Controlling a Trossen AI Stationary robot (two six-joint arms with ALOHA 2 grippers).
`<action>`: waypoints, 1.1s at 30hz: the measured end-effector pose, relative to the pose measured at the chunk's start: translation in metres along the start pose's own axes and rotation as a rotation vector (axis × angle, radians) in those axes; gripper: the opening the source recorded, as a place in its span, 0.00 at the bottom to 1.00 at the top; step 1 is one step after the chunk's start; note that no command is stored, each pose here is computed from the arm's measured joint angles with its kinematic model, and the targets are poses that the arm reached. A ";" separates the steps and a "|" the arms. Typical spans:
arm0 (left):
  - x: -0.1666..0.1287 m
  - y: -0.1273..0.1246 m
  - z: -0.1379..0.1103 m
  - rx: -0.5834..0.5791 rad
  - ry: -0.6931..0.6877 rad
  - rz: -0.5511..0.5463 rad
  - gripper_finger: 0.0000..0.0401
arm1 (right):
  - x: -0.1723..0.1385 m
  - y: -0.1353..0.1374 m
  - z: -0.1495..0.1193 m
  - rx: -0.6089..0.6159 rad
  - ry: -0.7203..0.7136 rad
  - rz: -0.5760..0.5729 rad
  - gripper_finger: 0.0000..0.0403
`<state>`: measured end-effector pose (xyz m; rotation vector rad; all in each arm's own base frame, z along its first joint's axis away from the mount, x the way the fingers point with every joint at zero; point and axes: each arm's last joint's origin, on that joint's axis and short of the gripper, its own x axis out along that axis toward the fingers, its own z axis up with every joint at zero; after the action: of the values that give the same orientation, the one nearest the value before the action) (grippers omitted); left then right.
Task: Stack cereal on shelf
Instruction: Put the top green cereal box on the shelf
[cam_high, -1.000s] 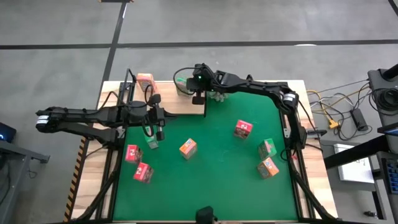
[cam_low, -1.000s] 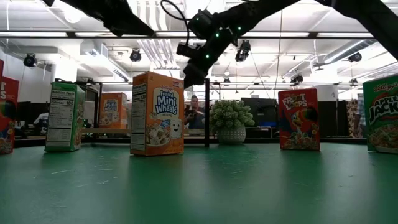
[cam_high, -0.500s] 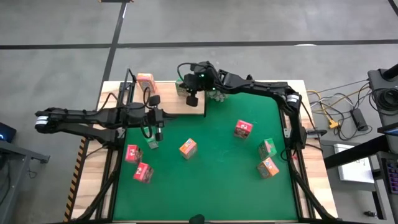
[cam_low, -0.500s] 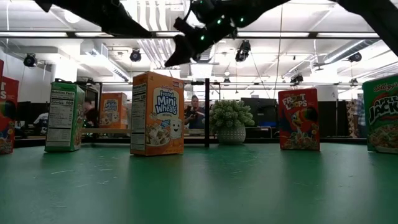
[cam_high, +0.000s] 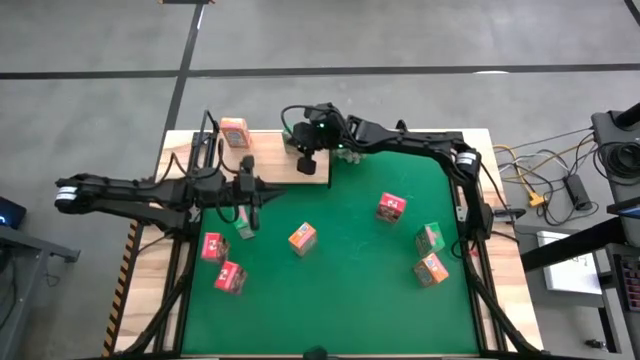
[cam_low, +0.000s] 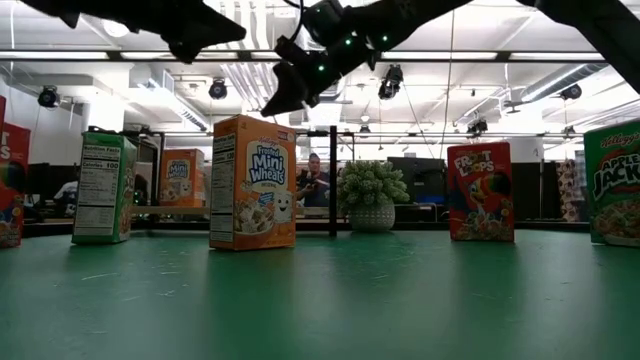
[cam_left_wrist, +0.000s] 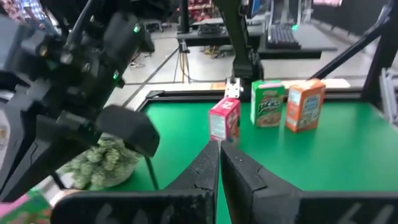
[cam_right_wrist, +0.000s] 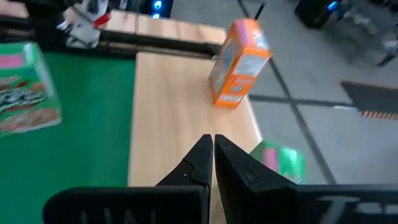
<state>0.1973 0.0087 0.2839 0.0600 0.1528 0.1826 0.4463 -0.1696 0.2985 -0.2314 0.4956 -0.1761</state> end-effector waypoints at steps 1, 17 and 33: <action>0.000 -0.001 -0.003 -0.018 -0.007 -0.005 0.00 | -0.002 0.003 0.000 -0.001 0.017 0.011 0.02; 0.000 -0.006 -0.016 -0.104 -0.021 -0.021 0.00 | -0.003 0.026 -0.007 -0.097 0.107 0.120 0.02; -0.039 0.002 -0.004 0.036 -0.064 -0.014 0.00 | 0.006 -0.005 -0.003 -0.024 -0.072 -0.011 0.02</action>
<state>0.1583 0.0041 0.2863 0.1004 0.0928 0.1637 0.4499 -0.1762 0.2945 -0.2632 0.4251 -0.1720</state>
